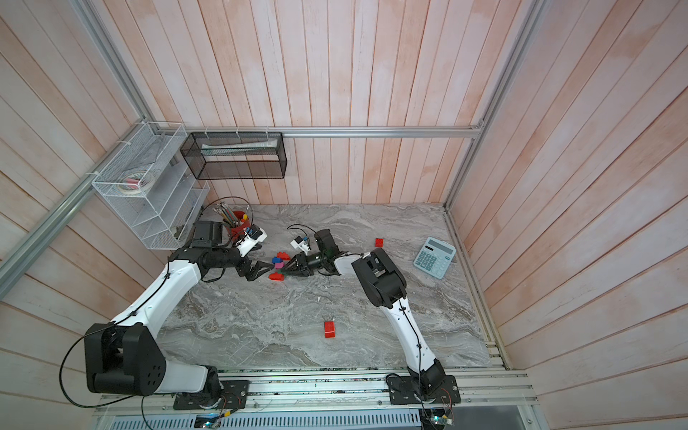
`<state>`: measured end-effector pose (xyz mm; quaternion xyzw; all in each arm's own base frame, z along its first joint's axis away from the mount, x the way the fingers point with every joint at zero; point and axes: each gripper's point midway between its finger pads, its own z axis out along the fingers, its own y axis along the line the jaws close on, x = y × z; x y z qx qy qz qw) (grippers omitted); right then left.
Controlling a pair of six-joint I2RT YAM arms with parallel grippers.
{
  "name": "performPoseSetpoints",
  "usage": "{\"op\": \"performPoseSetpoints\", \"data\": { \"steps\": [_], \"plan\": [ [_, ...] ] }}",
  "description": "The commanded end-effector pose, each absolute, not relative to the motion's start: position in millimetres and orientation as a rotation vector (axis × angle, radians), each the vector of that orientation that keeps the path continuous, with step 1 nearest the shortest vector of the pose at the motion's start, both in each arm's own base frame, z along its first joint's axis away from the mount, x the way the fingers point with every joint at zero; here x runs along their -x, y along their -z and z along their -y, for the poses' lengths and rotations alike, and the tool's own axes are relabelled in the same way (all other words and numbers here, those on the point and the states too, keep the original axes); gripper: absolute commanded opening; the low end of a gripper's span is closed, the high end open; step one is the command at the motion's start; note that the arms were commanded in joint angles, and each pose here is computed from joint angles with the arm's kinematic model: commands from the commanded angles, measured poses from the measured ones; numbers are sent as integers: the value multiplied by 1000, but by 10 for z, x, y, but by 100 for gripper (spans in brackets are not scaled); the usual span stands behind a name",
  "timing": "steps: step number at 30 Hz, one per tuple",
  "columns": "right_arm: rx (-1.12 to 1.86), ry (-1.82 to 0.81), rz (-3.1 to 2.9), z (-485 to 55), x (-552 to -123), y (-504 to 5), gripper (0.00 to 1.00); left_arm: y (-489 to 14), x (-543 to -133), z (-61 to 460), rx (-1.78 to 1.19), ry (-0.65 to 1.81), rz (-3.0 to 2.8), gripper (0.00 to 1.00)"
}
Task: Assemble the letter s with lego
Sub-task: Adjust the lego brick at the center of the board.
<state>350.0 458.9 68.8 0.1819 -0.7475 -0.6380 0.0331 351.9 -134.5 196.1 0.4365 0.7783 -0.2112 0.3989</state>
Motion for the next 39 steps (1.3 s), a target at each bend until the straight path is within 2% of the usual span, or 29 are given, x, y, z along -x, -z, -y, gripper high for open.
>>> {"op": "performPoseSetpoints", "data": {
  "steps": [1, 14, 30, 39],
  "plan": [
    [-481, 1919, 2274, -4594, -3513, -551, 33, -1989, -3505, 1353, -1092, 558, -1953, 100],
    [-376, 1844, 2352, -4642, -3613, -382, 35, -1961, -3515, 1358, -1087, 572, -1958, 100],
    [-360, 1729, 2622, -4663, -3751, -475, 53, -1974, -3516, 1368, -1088, 577, -1948, 100],
    [-415, 1589, 2846, -4633, -3775, -508, 57, -1971, -3541, 1350, -1066, 572, -1971, 100]
  ]
}}
